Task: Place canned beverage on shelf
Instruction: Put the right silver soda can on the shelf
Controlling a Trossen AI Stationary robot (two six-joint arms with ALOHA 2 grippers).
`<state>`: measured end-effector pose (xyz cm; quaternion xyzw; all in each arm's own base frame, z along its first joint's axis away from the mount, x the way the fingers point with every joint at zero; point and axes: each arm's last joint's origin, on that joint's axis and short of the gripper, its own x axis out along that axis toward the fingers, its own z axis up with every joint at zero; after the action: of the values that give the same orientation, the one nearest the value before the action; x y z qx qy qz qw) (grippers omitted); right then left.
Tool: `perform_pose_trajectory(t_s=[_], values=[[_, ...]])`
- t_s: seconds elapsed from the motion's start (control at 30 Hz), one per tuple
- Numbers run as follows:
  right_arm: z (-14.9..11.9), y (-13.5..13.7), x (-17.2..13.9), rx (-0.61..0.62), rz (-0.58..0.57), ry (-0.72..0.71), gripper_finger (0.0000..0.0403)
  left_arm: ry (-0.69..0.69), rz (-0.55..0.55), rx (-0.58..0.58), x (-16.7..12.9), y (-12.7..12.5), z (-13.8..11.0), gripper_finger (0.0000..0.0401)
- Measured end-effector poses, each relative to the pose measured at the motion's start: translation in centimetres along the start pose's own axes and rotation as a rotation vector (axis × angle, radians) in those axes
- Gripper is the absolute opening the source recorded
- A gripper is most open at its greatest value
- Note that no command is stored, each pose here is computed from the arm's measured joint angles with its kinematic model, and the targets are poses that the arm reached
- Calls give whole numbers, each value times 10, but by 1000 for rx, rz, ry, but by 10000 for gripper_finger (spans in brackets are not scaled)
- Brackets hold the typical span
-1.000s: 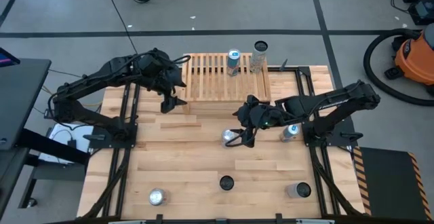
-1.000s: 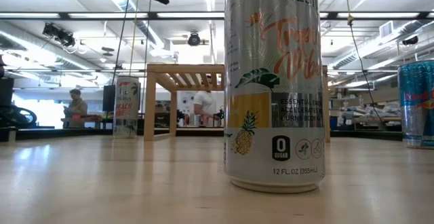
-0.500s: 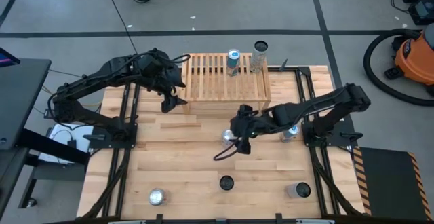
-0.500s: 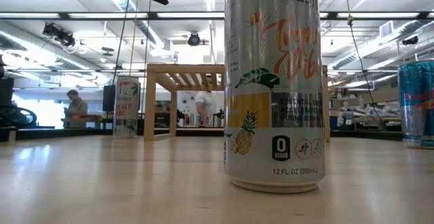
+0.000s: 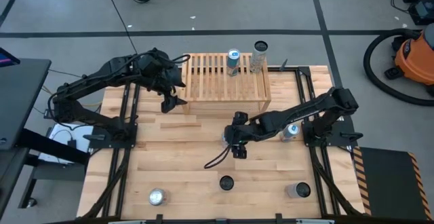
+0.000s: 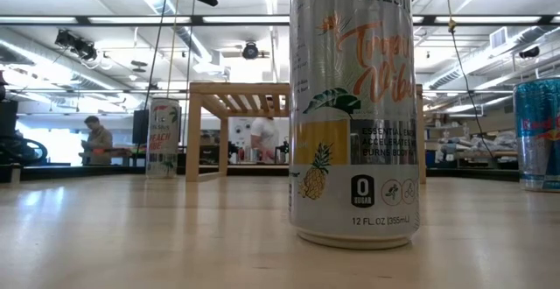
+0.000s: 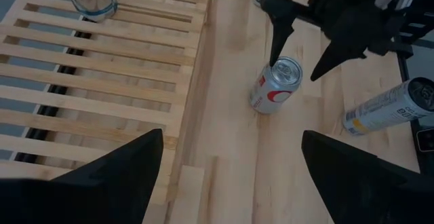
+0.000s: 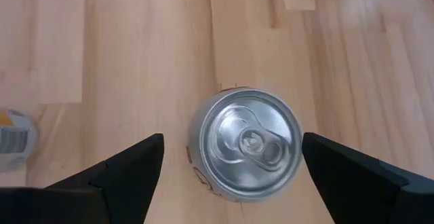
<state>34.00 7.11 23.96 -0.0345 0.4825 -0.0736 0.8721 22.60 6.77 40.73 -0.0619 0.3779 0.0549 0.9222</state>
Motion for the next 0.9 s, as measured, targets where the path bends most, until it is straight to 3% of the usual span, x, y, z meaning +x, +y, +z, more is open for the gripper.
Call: perform_pose_trajectory(t_s=[0.37,0.9], values=[[2,-1,9,38,-28,-4,360,0,0,0,0,0,0,355],[4,-3,-7,25,-40,27,360,0,0,1,0,0,0,355]])
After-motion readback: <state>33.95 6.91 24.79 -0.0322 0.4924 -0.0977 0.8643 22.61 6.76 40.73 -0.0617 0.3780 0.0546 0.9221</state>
